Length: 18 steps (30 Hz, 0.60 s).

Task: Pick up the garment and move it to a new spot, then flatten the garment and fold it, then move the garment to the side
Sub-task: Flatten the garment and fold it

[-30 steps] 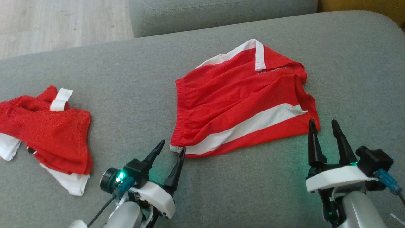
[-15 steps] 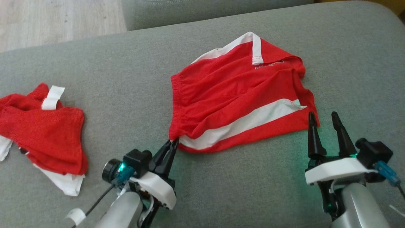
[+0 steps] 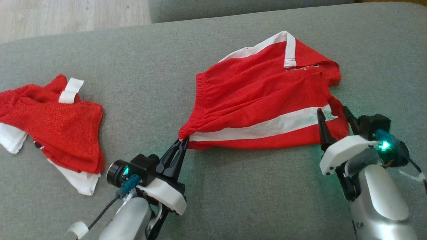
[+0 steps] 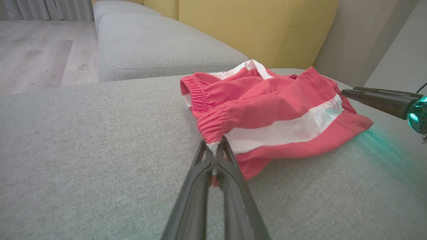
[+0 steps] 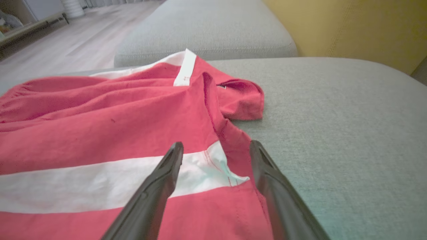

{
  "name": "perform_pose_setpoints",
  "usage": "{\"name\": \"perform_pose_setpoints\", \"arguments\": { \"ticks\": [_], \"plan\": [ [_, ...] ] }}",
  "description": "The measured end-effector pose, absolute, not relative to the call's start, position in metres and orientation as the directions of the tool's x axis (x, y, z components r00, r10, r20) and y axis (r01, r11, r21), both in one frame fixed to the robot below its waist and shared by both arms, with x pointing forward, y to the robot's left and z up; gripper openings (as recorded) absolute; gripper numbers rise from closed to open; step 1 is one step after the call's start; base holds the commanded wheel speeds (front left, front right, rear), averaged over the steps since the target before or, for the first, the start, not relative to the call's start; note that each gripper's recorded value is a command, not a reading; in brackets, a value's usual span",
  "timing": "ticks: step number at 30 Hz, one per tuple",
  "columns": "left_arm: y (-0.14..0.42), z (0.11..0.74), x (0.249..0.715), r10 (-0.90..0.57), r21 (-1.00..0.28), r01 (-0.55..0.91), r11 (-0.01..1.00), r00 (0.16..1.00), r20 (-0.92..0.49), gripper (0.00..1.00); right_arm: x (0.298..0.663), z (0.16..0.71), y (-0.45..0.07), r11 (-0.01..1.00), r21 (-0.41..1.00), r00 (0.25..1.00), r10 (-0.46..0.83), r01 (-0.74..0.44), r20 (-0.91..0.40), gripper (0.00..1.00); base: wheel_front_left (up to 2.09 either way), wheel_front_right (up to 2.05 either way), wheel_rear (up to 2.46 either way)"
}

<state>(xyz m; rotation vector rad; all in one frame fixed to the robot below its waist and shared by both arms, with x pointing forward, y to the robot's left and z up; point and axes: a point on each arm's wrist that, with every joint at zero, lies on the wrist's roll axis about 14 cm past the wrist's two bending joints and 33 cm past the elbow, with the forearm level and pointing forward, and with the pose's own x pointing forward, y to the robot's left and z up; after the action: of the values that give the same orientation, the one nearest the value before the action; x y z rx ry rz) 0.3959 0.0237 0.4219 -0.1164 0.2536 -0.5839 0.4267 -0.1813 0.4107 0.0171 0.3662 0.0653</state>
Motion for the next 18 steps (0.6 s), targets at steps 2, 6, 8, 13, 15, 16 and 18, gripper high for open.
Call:
{"name": "perform_pose_setpoints", "arguments": {
  "ticks": [2, 6, 8, 13, 15, 16, 18],
  "plan": [
    [0.023, 0.421, 0.395, -0.559, -0.182, 0.530, 0.828, 0.803, -0.206, 0.00, 0.429, 0.404, -0.179, 0.997, 0.019, 0.917, 0.073, -0.071, -0.392, 1.00, 0.00, 0.00, 0.00],
    [0.020, 0.422, 0.397, -0.566, -0.182, 0.538, 0.823, 0.799, -0.201, 0.00, 0.432, 0.397, -0.176, 0.996, 0.013, 0.898, 0.081, -0.084, -0.432, 1.00, 0.00, 0.00, 0.00],
    [0.019, 0.424, 0.399, -0.567, -0.181, 0.539, 0.822, 0.800, -0.195, 0.00, 0.434, 0.395, -0.174, 0.996, 0.011, 0.894, 0.087, -0.092, -0.439, 1.00, 0.00, 0.00, 0.00],
    [0.019, 0.426, 0.401, -0.570, -0.176, 0.544, 0.821, 0.800, -0.187, 0.00, 0.436, 0.390, -0.173, 0.995, 0.000, 0.881, 0.093, -0.104, -0.464, 1.00, 0.00, 0.00, 0.00],
    [0.018, 0.426, 0.401, -0.571, -0.174, 0.545, 0.820, 0.800, -0.187, 0.00, 0.436, 0.387, -0.175, 0.995, -0.003, 0.872, 0.088, -0.102, -0.481, 1.00, 0.00, 0.00, 0.00],
    [0.019, 0.425, 0.401, -0.571, -0.174, 0.545, 0.820, 0.799, -0.188, 0.00, 0.436, 0.386, -0.176, 0.995, -0.002, 0.870, 0.087, -0.100, -0.486, 1.00, 0.00, 0.00, 0.00],
    [0.019, 0.425, 0.400, -0.571, -0.173, 0.546, 0.820, 0.798, -0.190, 0.00, 0.436, 0.384, -0.177, 0.995, 0.000, 0.867, 0.085, -0.098, -0.491, 1.00, 0.00, 0.00, 0.00]
  ]
}}
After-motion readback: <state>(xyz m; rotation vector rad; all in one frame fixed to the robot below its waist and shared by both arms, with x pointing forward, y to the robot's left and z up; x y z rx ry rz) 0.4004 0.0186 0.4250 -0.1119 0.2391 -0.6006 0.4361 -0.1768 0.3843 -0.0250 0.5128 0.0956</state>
